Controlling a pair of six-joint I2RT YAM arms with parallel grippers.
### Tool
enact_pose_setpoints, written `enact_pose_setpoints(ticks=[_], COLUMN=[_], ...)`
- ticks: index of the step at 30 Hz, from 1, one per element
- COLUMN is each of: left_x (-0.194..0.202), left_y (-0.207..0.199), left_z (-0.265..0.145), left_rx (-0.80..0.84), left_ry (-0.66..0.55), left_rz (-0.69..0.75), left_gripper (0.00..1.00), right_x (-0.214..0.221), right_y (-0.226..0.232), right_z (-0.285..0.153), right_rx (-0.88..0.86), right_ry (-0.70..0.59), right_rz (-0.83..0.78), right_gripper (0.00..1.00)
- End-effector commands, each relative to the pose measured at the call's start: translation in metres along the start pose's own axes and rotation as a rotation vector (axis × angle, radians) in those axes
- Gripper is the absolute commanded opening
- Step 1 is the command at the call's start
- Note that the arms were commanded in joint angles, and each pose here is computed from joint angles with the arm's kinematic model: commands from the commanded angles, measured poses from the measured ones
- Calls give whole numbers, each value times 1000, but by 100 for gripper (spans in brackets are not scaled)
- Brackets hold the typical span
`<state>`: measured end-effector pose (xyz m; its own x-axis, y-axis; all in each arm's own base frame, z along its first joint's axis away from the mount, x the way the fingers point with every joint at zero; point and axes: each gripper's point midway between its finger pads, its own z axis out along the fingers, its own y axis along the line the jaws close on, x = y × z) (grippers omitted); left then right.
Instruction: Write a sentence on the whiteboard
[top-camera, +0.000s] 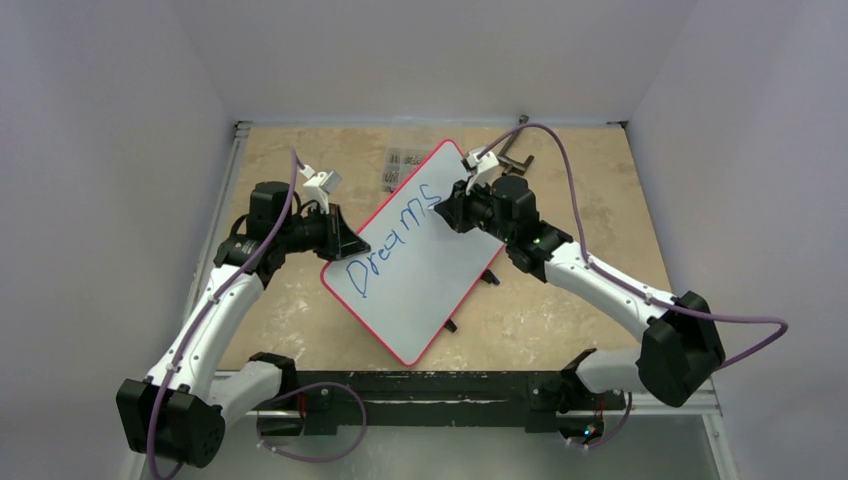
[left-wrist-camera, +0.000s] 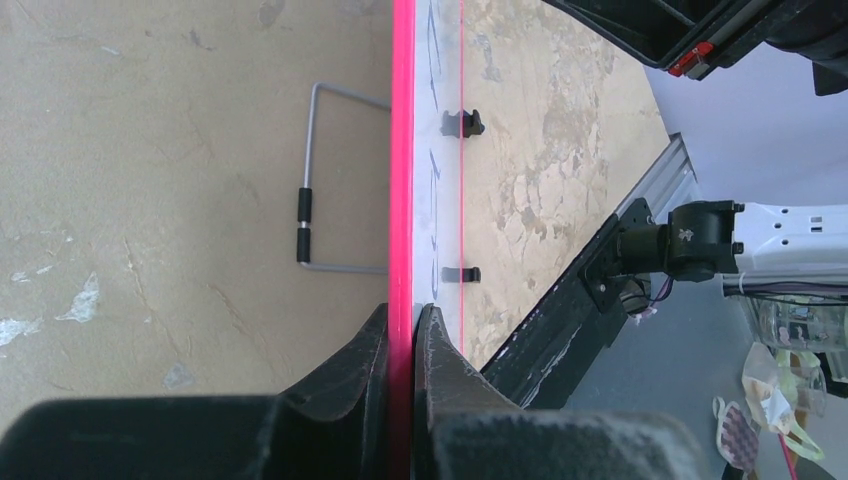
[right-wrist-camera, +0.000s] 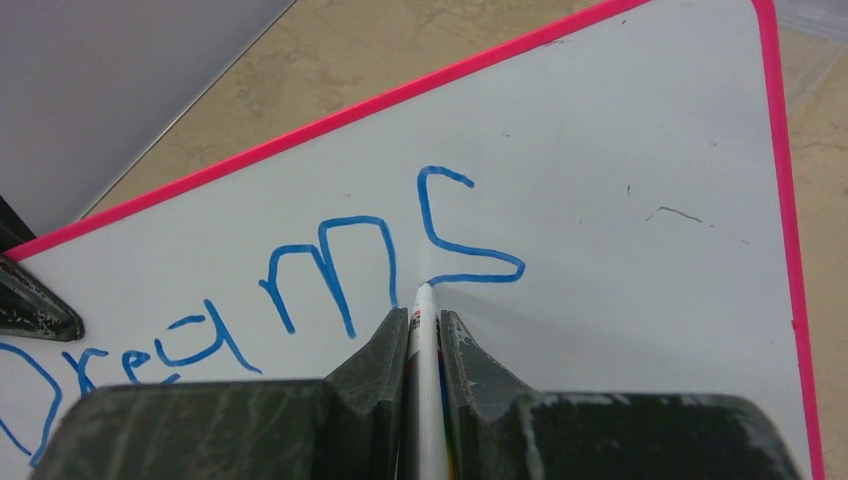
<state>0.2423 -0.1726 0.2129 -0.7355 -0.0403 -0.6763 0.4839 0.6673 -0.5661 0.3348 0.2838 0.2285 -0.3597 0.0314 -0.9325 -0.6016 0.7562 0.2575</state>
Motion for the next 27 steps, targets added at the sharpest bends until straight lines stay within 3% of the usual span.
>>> enact_pose_setpoints(ticks=[1, 12, 27], left_x=[0, 0, 0], left_y=[24, 23, 21], left_z=[-1, 0, 0], left_rx=[-103, -97, -88], left_ry=[-10, -10, -13], left_rz=[155, 152, 151], left_gripper=[0, 0, 0], right_x=[-17, -36, -49], right_y=[11, 0, -36], right_z=[-19, -53, -50], right_rx=[-26, 61, 198], right_ry=[-30, -114, -128], right_rz=[-13, -9, -25], right_gripper=[0, 0, 0])
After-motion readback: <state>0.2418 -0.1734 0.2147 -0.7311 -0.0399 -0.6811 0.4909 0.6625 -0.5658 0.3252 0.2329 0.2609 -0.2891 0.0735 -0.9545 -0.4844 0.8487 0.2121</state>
